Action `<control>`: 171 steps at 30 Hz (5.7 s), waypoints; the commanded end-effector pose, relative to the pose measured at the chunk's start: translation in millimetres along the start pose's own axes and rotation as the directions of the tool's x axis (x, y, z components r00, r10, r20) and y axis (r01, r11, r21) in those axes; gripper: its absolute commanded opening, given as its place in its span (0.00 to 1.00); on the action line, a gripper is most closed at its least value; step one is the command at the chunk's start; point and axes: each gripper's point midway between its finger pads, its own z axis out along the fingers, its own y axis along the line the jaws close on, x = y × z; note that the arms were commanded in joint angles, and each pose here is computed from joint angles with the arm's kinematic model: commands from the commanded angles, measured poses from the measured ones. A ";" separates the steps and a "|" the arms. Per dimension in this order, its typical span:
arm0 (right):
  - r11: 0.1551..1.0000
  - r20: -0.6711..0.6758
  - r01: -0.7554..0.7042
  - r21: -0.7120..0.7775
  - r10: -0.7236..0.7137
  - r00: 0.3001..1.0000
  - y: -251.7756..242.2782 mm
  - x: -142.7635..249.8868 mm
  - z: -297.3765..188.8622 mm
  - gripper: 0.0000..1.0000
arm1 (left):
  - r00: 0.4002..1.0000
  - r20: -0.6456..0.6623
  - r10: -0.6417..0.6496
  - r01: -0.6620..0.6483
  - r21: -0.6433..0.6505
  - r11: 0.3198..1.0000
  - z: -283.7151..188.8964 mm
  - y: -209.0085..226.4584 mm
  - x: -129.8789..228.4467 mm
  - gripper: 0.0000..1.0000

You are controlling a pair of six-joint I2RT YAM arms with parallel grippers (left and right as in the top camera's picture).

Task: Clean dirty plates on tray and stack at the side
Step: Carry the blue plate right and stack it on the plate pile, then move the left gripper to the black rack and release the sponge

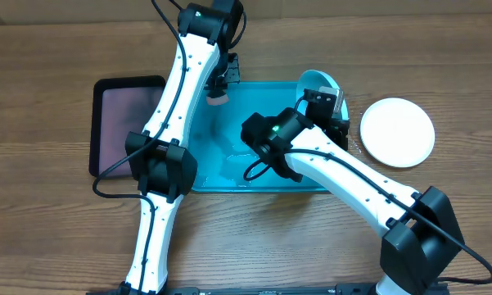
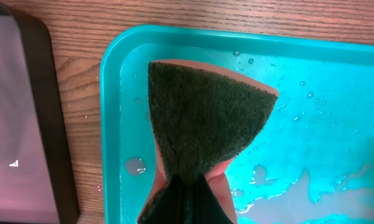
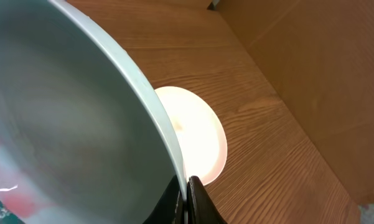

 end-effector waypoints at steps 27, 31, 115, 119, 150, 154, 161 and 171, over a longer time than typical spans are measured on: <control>0.931 -0.242 0.044 -0.361 -0.139 0.960 69.5 22.5 -12.7 0.04 | 1.000 -0.006 -0.002 0.002 0.011 1.000 1.3 -3.1 1.1 0.04; 0.877 -0.335 0.005 -0.481 -0.189 0.923 84.9 27.9 -6.8 0.04 | 1.000 -0.006 -0.002 0.002 0.011 1.000 1.3 -3.2 1.0 0.04; 0.630 -0.687 -0.557 -0.541 0.051 0.725 9.1 13.1 131.3 0.97 | 0.751 0.293 -0.592 0.659 -0.273 0.700 -50.4 168.6 43.2 0.04; 0.632 -0.680 -0.545 -0.551 0.039 0.732 8.9 13.9 130.9 0.97 | 0.708 0.306 -0.637 0.706 -0.269 0.655 -20.9 192.2 39.4 0.04; 0.577 -0.433 -0.336 -0.744 -0.034 0.901 -45.2 -65.2 58.1 1.00 | 0.856 0.351 -0.379 0.428 -0.073 0.901 -147.3 161.2 34.0 0.61; 0.560 -0.373 -0.321 -0.764 0.023 0.927 -89.9 -88.3 17.3 1.00 | 0.855 0.382 -0.350 0.392 -0.035 0.919 -166.3 145.4 41.1 1.00; 0.527 -0.251 -0.296 -0.797 0.157 0.955 -173.1 -95.3 -60.6 1.00 | 0.852 0.373 -0.368 0.393 0.011 0.920 -165.0 131.9 39.7 1.00; 0.496 -0.101 -0.254 -0.830 0.315 0.944 -233.5 -84.5 -118.4 1.00 | 0.852 0.373 -0.368 0.393 0.011 0.920 -165.0 131.9 39.7 1.00</control>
